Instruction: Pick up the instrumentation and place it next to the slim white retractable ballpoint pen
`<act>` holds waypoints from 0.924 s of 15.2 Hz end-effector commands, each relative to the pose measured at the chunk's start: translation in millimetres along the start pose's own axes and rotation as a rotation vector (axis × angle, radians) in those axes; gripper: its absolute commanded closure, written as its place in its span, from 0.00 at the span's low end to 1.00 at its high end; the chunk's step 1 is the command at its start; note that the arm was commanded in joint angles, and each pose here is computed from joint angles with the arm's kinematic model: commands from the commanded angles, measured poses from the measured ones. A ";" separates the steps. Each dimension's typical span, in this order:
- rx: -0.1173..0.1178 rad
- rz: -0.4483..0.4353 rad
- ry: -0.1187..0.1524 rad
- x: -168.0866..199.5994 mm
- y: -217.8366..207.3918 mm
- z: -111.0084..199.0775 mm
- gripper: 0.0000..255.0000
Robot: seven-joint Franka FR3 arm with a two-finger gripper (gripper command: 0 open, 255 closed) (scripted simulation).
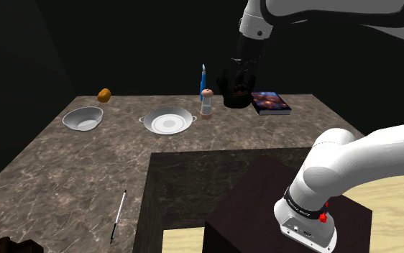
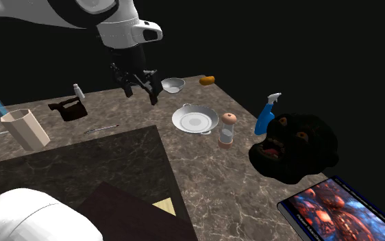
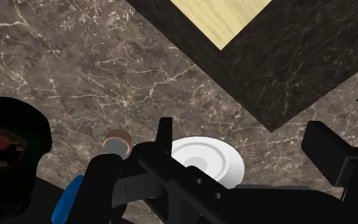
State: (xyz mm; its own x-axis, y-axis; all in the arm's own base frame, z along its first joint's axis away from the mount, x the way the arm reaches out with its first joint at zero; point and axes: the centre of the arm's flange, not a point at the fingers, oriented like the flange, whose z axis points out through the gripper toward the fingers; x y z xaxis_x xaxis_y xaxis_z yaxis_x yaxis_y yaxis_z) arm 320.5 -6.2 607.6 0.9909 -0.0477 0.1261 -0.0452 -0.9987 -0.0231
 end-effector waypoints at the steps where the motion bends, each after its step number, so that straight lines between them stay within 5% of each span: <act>1: 0.000 0.000 0.000 0.0 0.0 0.0 0.00; 14: -0.015 -0.005 -0.031 130.1 80.3 83.1 0.00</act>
State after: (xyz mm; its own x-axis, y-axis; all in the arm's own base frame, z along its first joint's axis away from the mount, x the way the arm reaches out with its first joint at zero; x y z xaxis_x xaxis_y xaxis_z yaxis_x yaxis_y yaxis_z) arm 446.7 -85.6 546.7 0.9942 -0.0436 0.0980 -0.0430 -0.9990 -0.0087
